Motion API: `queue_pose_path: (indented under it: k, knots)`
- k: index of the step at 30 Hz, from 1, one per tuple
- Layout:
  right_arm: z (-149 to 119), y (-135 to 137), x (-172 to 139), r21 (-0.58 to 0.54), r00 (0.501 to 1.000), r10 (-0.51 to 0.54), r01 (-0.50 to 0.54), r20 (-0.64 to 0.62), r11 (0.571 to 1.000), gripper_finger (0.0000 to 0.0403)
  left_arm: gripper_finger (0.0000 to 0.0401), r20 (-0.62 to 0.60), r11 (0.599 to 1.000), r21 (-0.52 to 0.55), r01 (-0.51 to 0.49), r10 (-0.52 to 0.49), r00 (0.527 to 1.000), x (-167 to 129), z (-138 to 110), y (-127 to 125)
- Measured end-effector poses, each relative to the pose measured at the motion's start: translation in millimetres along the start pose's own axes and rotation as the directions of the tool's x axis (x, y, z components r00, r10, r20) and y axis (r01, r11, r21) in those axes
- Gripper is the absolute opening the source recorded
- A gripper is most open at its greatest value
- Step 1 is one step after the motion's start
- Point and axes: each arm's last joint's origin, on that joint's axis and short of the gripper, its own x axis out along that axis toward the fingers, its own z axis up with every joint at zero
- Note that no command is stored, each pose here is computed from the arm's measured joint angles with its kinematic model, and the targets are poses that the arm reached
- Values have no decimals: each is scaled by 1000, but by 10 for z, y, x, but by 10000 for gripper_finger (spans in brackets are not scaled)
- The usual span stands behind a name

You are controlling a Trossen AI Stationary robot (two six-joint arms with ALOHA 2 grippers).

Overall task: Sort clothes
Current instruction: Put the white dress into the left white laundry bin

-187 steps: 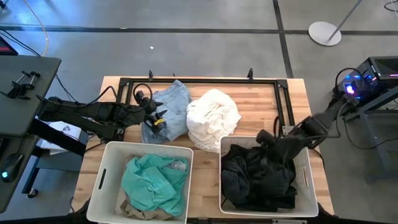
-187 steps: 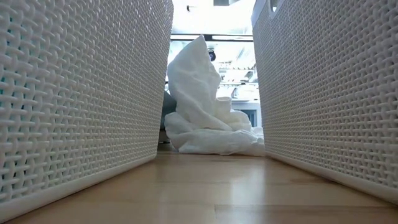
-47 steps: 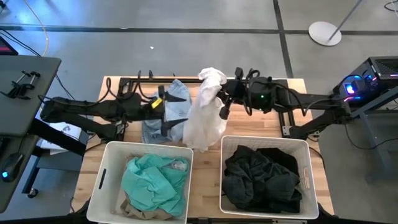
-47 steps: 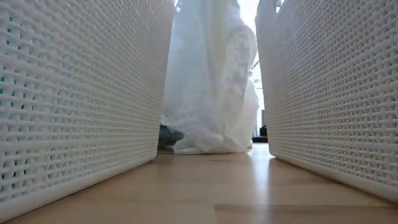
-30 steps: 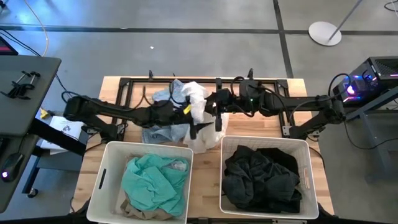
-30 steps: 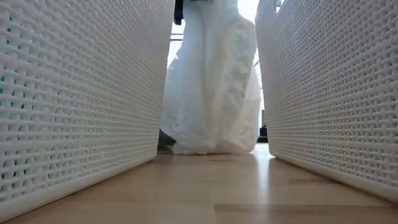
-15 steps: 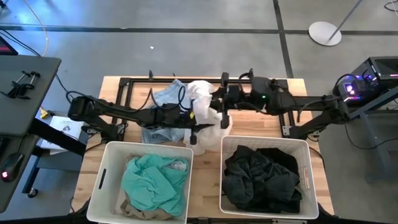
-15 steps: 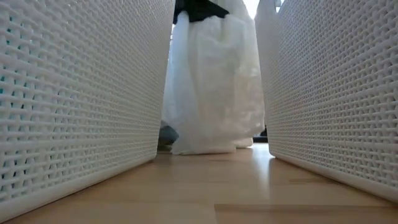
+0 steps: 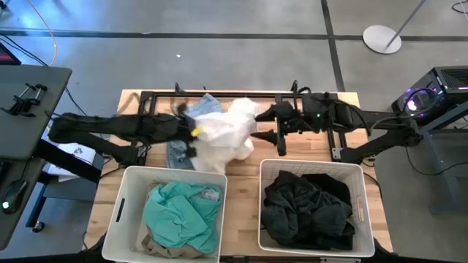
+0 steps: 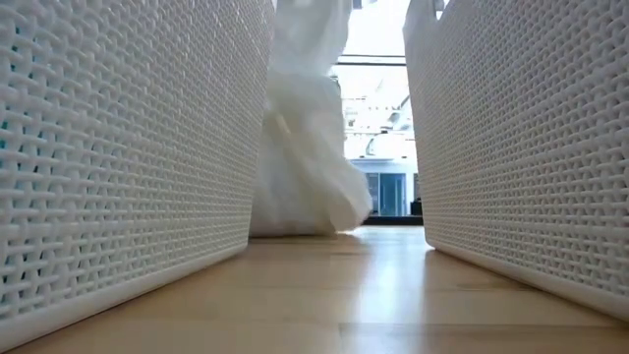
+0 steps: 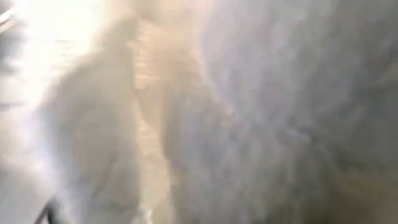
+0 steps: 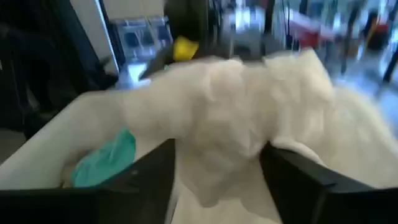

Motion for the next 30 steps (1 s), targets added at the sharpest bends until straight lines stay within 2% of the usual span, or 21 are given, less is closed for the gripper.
queue_pose_path:
  k: [2, 4, 6, 8, 11, 14, 16, 18, 20, 22, 23, 24, 25, 27, 29, 30]
  knots:
    - [-88, 12, -29, 41, 993, -75, 79, -89, 996, 249, 2, 8, 998, 1, -67, 67, 998, -227, 85, 132]
    - [-203, 42, -45, 17, 961, -205, 212, -188, 977, 261, 2, 93, 994, -5, -111, 111, 989, -473, 247, 258]
    - [-332, 64, -53, -50, 885, -374, 375, -276, 926, 264, 1, 200, 991, -19, -129, 130, 971, -714, 428, 367]
    - [-451, 94, -73, -110, 787, -521, 516, -330, 849, 263, 1, 312, 992, -31, -124, 127, 942, -958, 609, 455]
    - [-568, 162, -123, -160, 679, -641, 632, -356, 758, 260, 1, 453, 998, -28, -49, 56, 890, -1324, 836, 562]
    - [-658, 243, -117, -181, 632, -680, 669, -372, 721, 259, 1, 584, 995, -13, 104, -77, 808, -1641, 1008, 642]
    - [-700, 296, -89, -187, 623, -687, 675, -374, 714, 259, 1, 666, 970, 6, 244, -186, 723, -1829, 1111, 688]
    - [-729, 348, -51, -194, 621, -692, 676, -368, 710, 259, 1, 747, 913, 60, 404, -309, 588, -1996, 1222, 716]
    - [-768, 394, -2, -211, 622, -688, 666, -374, 716, 259, 1, 808, 821, 149, 551, -423, 411, -2144, 1333, 728]
    - [-808, 427, 49, -226, 619, -687, 658, -382, 719, 259, 1, 832, 717, 239, 655, -499, 242, -2229, 1439, 698]
    - [-825, 439, 72, -230, 617, -687, 656, -385, 719, 259, 1, 835, 674, 269, 688, -520, 183, -2260, 1479, 681]
    - [-842, 447, 94, -232, 613, -690, 659, -385, 715, 259, 1, 830, 634, 288, 718, -538, 143, -2276, 1517, 650]
    - [-858, 454, 115, -232, 609, -693, 663, -386, 712, 259, 1, 823, 606, 294, 739, -554, 127, -2279, 1542, 614]
    - [-898, 475, 164, -242, 602, -695, 661, -393, 710, 259, 1, 794, 582, 297, 757, -591, 144, -2255, 1559, 525]
    - [-937, 496, 208, -261, 596, -696, 654, -401, 710, 259, 1, 765, 609, 284, 741, -609, 207, -2207, 1549, 434]
    - [-954, 505, 221, -274, 593, -696, 648, -405, 711, 259, 1, 741, 625, 267, 734, -620, 259, -2170, 1531, 380]
